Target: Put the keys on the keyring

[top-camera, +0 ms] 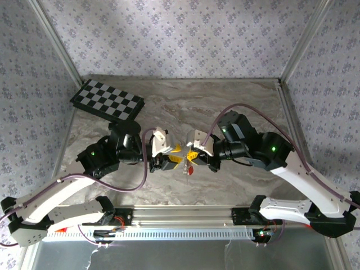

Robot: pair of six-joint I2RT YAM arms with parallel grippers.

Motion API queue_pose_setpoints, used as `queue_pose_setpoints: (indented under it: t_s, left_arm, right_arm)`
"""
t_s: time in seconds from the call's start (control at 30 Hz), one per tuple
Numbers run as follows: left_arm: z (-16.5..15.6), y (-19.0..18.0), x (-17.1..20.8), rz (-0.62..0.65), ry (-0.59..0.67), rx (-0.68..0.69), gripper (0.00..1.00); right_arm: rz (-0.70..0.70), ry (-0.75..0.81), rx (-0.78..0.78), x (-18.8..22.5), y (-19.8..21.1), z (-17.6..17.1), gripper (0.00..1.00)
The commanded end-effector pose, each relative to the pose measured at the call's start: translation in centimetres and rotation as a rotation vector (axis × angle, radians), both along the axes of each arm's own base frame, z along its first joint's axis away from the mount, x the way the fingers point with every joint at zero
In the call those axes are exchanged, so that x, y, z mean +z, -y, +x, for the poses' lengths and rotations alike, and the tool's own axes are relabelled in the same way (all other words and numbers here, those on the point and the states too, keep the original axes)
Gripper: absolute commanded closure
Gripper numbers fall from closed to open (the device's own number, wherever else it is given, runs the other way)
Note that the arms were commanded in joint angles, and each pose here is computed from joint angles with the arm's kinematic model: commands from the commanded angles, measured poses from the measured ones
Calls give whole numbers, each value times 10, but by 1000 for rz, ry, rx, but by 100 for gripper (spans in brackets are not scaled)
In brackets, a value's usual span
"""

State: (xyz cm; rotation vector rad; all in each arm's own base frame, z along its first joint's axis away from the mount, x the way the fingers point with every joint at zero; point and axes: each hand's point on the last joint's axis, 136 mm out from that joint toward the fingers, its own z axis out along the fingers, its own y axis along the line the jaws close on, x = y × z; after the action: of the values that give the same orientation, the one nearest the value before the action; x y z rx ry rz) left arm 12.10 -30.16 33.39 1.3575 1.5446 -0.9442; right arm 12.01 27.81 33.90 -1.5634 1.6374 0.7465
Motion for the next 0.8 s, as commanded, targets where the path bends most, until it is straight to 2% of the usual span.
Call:
queue_pose_setpoints:
  t_s: [0.0, 0.1, 0.53, 0.67, 0.77]
  left_arm:
    - [-8, 4, 14, -35, 4, -46, 63]
    - [-8, 7, 13, -36, -1, -53, 65]
    - [-8, 10, 8, -27, -24, -61, 89]
    - [-8, 11, 4, -18, -26, -67, 89]
    - [-8, 10, 4, -17, -25, -65, 85]
  right_arm:
    - [26, 31, 8, 10, -3, 2, 100]
    - [16, 33, 5, 8, -3, 4, 100]
    - [-40, 40, 5, -3, -6, 7, 100]
    - [-26, 30, 16, 0, -8, 4, 100]
    - [-22, 25, 17, 0, -8, 4, 100]
